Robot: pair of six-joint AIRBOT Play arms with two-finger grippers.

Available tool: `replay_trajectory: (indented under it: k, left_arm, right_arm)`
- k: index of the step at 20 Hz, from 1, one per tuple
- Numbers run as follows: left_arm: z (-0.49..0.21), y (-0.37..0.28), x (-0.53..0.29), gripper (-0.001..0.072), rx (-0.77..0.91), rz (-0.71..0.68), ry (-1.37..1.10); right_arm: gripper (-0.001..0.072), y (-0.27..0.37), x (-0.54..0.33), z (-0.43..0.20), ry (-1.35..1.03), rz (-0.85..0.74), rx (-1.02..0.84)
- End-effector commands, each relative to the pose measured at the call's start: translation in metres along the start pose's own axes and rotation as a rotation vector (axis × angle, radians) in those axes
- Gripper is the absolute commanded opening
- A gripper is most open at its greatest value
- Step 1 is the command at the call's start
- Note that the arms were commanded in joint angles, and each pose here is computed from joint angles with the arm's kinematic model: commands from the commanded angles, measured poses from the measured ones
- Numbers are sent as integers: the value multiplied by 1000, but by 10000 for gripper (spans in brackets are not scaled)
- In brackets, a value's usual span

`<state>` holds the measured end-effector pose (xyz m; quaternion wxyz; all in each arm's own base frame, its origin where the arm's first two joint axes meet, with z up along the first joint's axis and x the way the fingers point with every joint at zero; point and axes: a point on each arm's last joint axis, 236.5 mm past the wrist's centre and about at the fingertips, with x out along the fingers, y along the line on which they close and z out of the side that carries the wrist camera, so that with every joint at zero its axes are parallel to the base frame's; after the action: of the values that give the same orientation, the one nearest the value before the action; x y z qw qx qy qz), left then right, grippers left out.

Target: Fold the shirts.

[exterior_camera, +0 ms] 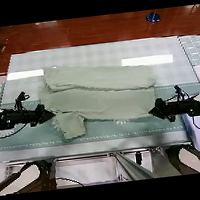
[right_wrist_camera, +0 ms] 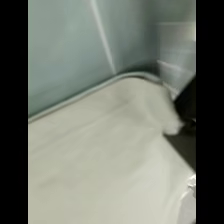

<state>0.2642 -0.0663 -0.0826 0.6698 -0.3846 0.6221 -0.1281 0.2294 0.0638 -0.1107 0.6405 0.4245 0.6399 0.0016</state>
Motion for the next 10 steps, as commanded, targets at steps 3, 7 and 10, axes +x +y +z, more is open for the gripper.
replay_trajectory:
  k: [3, 7, 10]
  left_arm:
    - [32, -20, -29, 24, 58, -22, -61]
    - [86, -53, -77, 23, 148, -26, -182]
    - [123, -82, -75, 23, 208, -28, -186]
  right_arm:
    - [20, 53, -16, 17, 3, 156, -186]
    - [20, 89, -52, 65, -114, 161, -244]
    - [20, 116, -65, 101, -137, 192, -272]
